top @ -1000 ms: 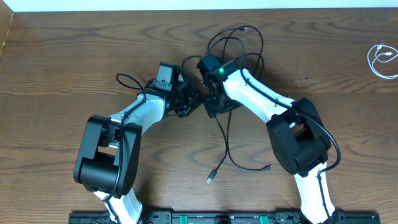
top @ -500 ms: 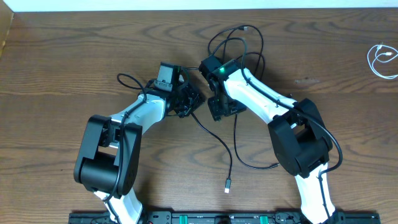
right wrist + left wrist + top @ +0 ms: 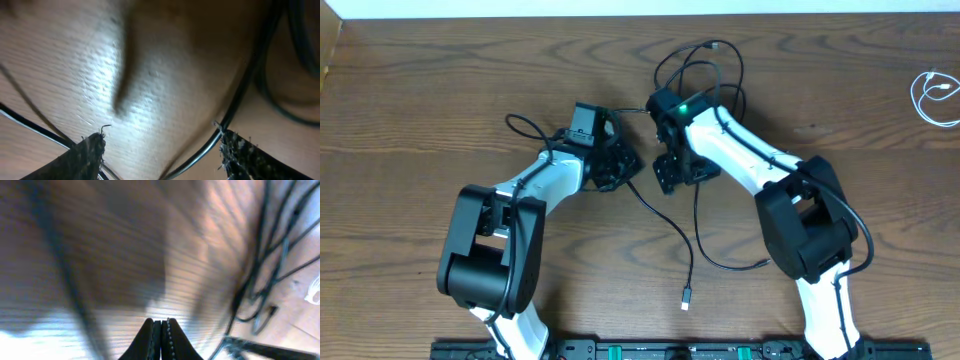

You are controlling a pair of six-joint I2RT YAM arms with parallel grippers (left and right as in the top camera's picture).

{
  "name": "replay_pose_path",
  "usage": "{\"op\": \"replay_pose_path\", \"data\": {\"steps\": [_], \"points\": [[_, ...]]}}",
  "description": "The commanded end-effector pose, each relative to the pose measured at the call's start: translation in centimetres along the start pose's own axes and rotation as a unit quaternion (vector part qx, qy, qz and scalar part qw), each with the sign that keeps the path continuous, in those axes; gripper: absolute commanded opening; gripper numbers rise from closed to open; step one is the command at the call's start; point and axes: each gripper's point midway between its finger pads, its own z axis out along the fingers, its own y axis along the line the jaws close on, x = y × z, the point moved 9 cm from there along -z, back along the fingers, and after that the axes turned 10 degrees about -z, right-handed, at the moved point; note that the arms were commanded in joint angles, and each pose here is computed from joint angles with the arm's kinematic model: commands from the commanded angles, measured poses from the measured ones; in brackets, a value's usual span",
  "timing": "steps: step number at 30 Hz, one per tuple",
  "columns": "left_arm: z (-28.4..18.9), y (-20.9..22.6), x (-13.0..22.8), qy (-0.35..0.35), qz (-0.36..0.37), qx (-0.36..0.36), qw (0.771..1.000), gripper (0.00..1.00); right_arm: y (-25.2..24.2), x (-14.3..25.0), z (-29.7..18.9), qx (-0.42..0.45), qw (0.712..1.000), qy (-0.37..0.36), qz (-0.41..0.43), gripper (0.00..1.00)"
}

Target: Untangle cables

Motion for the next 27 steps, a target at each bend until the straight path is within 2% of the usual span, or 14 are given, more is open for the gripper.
{"op": "replay_pose_path", "data": {"steps": [1, 7, 9, 13, 18, 27], "points": [[-3.7, -0.8, -1.4, -0.066, 0.063, -0.008, 0.996, 0.07, 0.0, -0.2, -1.2, -0.063, 0.997, -0.024, -0.038, 0.71], [-8.0, -0.6, -0.9, -0.112, 0.064, -0.043, 0.991, 0.08, 0.0, 0.0, 0.1, -0.069, 0.997, -0.013, -0.042, 0.71], [-8.0, -0.2, -0.7, -0.106, 0.058, -0.055, 0.991, 0.07, -0.1, 0.0, 0.4, -0.069, 0.997, -0.01, -0.038, 0.71], [-7.0, 1.0, -0.5, -0.085, 0.04, -0.085, 0.992, 0.08, 0.0, 0.0, 0.7, -0.082, 0.996, -0.009, -0.041, 0.71], [-5.0, 2.5, -1.0, -0.065, 0.005, -0.114, 0.991, 0.08, 1.8, -0.3, 0.3, -0.171, 0.976, -0.037, -0.127, 0.71], [-0.6, 4.1, -1.5, -0.015, -0.035, -0.111, 0.993, 0.08, 2.6, -0.4, 0.4, -0.172, 0.972, -0.042, -0.151, 0.71]]}}
